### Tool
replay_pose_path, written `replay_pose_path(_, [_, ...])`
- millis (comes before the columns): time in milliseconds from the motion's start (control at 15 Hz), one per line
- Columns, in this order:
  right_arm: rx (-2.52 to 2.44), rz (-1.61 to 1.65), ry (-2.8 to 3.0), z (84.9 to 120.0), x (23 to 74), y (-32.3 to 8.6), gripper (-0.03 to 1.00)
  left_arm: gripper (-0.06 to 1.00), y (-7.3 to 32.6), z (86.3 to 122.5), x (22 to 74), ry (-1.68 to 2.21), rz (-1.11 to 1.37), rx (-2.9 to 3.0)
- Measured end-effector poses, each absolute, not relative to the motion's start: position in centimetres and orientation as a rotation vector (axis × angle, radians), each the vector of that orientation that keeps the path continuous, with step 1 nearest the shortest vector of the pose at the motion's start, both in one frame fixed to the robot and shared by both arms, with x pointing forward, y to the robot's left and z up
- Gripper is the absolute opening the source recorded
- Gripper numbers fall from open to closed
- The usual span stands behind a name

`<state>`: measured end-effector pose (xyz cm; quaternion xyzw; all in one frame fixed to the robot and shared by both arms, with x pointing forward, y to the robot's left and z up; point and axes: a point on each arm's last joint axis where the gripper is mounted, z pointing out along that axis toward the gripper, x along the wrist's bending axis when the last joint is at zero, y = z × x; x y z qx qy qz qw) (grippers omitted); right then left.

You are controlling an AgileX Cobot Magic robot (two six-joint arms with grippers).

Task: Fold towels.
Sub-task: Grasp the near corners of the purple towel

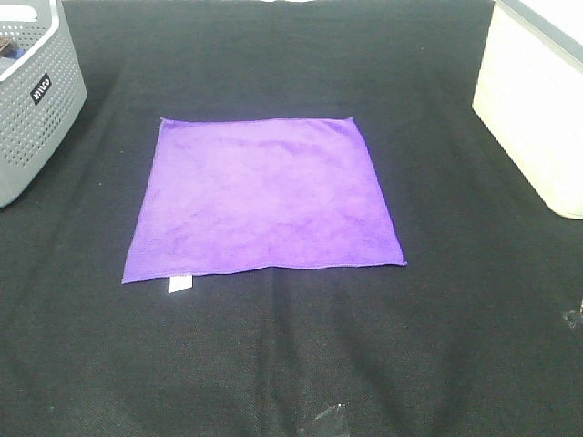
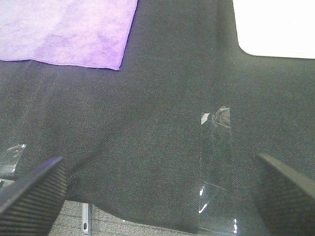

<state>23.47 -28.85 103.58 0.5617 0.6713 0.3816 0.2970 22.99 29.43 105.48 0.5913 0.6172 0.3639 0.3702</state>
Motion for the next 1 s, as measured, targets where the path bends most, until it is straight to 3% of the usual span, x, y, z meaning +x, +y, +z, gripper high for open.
replay_pose_path(1000, [1.493,1.014,1.785,103.58,23.47,-28.85,0.96,0.99,29.57,105.47,22.98,1.589,0.953,1.523])
